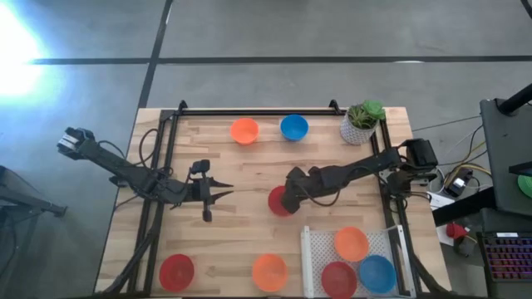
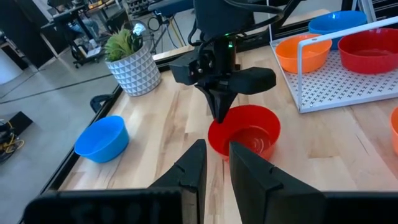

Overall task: Pick & Place Mini bowls
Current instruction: Stack the top red bowl on top of the red bowl on the shelf

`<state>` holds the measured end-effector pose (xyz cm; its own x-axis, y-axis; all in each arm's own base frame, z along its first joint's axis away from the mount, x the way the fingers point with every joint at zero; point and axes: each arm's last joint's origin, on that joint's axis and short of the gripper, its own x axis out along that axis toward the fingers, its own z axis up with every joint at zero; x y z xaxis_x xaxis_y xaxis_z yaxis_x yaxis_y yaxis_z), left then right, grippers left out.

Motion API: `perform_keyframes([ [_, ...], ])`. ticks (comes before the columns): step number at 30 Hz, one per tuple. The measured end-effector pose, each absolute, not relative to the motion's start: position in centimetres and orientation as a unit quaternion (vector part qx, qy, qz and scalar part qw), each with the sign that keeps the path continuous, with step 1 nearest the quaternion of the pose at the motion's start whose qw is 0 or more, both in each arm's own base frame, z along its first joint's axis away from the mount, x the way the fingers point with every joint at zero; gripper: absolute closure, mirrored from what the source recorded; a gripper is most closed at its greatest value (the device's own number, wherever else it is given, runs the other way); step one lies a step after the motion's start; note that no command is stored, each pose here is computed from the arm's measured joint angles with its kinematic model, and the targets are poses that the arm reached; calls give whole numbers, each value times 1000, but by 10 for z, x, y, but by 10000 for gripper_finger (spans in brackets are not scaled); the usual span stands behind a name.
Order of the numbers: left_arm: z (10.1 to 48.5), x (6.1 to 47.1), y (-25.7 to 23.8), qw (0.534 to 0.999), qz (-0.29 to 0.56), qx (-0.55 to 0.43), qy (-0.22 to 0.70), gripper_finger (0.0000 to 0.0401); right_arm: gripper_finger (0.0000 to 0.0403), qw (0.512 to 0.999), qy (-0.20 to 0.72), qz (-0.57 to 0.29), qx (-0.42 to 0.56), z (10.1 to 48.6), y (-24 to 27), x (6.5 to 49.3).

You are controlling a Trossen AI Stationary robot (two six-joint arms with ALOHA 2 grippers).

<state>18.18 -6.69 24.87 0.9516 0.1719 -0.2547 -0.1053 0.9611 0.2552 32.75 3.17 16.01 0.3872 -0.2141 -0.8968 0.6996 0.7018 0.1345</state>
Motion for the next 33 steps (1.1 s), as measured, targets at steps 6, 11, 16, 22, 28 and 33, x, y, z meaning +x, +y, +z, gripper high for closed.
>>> perform_keyframes([
  [6, 249, 182, -67, 980, 70, 124, 139, 337, 394, 792, 472, -289, 257, 160, 32, 327],
  [11, 249, 182, -67, 980, 70, 124, 139, 337, 389, 785, 466, -302, 276, 160, 32, 327],
  [16, 249, 182, -67, 980, 70, 124, 139, 337, 354, 786, 471, -298, 266, 159, 32, 326],
  [22, 249, 182, -67, 980, 70, 124, 139, 337, 316, 788, 470, -296, 266, 159, 32, 327],
  [28, 249, 182, -67, 980, 70, 124, 139, 337, 313, 787, 471, -296, 268, 158, 32, 326],
  [33, 249, 182, -67, 980, 70, 124, 139, 337, 324, 781, 483, -287, 274, 145, 33, 330],
])
